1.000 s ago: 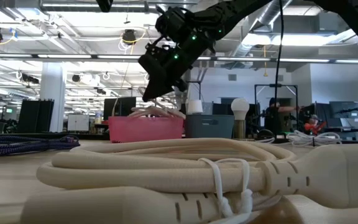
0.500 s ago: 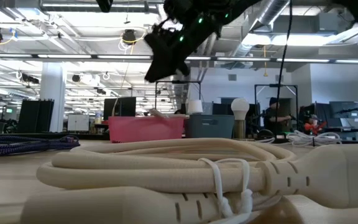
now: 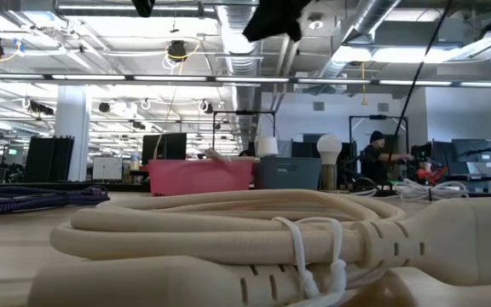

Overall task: Pick & Place USB Port
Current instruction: Put the blue charger cable into the blue bin

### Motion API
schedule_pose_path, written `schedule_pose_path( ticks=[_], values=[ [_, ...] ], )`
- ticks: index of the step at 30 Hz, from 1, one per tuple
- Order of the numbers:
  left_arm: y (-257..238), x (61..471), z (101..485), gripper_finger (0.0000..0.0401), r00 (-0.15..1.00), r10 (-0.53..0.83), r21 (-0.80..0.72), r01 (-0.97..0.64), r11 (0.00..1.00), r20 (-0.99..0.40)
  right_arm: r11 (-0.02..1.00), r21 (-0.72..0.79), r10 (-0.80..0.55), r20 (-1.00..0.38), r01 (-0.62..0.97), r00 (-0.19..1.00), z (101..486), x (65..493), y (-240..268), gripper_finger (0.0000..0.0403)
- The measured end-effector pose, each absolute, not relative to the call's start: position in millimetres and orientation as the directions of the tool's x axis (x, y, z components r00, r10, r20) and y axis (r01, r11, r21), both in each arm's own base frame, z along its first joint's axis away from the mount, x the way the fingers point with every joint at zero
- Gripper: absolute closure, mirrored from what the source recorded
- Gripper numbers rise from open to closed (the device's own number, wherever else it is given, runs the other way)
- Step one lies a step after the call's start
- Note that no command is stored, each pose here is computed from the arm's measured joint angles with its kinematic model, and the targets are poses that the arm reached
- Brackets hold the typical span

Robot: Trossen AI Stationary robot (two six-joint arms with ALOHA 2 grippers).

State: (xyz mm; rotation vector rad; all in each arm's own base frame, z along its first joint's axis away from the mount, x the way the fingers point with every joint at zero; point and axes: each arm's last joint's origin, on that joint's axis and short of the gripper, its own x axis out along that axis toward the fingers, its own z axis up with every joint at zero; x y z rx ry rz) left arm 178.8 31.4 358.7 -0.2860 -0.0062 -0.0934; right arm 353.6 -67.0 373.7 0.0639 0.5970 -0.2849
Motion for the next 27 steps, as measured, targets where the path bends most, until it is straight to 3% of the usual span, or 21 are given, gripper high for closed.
schedule_pose_path(
  ticks=[15,27],
  values=[
    [31,179,359,0.0385,0.996,-0.091,-0.279,0.093,0.956,0.019,0.971,0.049,-0.128,-0.716,0.232,0.687,408,270,-14,0.0334],
    [31,179,359,0.0385,0.996,-0.091,-0.279,0.093,0.956,0.019,0.937,0.233,0.051,-0.827,0.260,0.559,403,243,28,0.0334]
  ],
)
